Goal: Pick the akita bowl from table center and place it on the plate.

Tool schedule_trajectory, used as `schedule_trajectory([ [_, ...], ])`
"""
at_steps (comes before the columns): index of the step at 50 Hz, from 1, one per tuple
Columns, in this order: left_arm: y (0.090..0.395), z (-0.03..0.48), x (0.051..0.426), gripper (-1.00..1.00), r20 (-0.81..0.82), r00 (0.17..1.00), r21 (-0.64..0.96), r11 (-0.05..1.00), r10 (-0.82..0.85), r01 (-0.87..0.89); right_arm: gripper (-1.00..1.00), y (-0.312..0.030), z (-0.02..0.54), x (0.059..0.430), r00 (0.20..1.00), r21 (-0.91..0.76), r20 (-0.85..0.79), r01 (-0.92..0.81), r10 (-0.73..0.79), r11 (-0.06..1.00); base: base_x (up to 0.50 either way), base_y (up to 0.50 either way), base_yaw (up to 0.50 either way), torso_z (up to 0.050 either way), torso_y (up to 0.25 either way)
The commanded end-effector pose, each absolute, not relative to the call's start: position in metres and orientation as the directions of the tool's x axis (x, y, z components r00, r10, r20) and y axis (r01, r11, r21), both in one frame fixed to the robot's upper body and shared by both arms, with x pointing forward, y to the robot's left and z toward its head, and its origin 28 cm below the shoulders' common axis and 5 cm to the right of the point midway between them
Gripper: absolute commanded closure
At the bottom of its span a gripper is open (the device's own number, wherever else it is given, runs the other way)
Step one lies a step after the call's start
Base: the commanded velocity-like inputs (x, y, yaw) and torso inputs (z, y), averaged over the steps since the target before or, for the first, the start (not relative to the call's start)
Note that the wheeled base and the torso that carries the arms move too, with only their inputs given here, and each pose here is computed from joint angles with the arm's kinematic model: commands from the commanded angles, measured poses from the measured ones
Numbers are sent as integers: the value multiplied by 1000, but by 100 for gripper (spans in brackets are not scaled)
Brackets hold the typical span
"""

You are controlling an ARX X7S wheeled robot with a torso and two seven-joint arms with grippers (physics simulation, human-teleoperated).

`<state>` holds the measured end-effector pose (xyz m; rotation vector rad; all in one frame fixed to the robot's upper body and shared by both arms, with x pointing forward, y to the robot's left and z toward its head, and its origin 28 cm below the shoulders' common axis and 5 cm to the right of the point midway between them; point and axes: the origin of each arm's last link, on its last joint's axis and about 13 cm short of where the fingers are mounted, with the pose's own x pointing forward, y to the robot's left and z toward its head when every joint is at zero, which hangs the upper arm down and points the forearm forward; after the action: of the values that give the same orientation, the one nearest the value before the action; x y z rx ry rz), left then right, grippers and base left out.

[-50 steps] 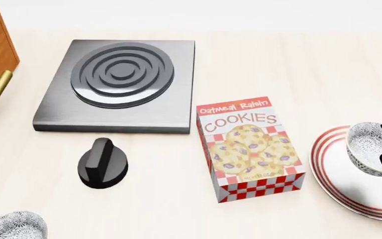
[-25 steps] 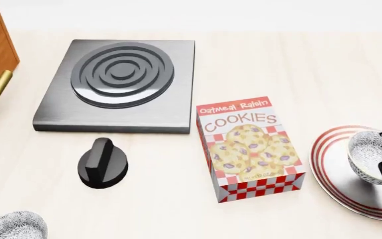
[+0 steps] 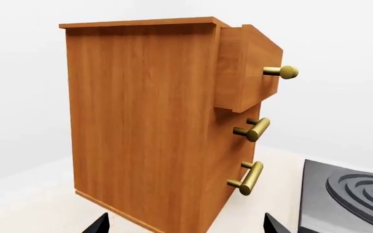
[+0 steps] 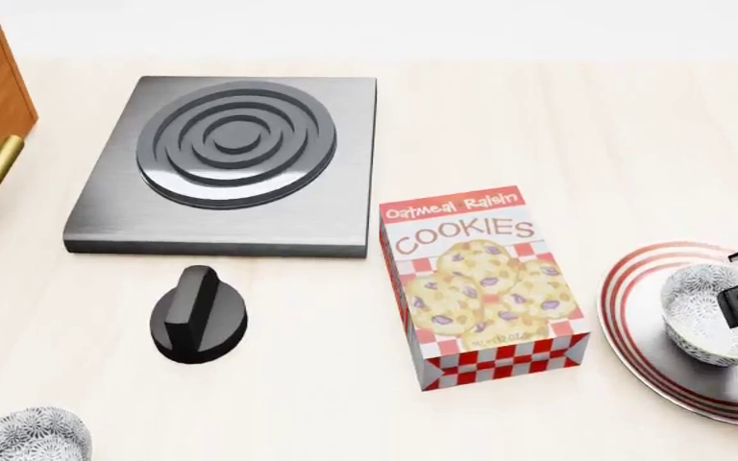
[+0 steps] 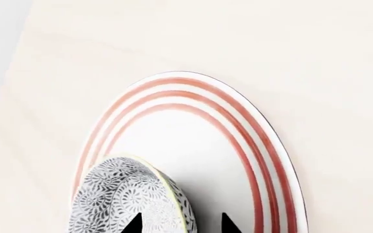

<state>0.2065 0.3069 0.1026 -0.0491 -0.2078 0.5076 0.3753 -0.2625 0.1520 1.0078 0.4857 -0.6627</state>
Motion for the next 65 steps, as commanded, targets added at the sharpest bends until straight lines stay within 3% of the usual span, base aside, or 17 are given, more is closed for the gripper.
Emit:
schedule_trajectory([
  [1,307,105,206,-100,188,851,-102,872,490,-480,-100,-266,156,377,739,653,-600,674,-306,346,0,0,0,0,0],
  [9,305,105,208,-100,193,854,-102,875,484,-473,-100,-283,177,384,827,851,-358,480,-433,212,0,0,0,0,0],
  [15,306,111,208,-100,200,854,-103,877,481,-470,-100,-293,191,385,824,922,-209,346,-526,175,0,0,0,0,0],
  [20,303,113,210,-100,207,859,-102,883,469,-458,-100,-298,211,383,810,942,-38,224,-586,250,0,0,0,0,0],
  [29,300,112,213,-100,206,868,-101,892,452,-441,-100,-291,236,347,791,928,101,144,-603,344,0,0,0,0,0],
  [45,293,115,216,-100,214,885,-92,911,413,-402,-100,-255,268,263,823,768,342,33,-454,639,0,0,0,0,0],
  [65,284,124,220,-100,233,898,-96,927,375,-362,-100,-234,275,211,864,726,372,-43,-339,686,0,0,0,0,0],
])
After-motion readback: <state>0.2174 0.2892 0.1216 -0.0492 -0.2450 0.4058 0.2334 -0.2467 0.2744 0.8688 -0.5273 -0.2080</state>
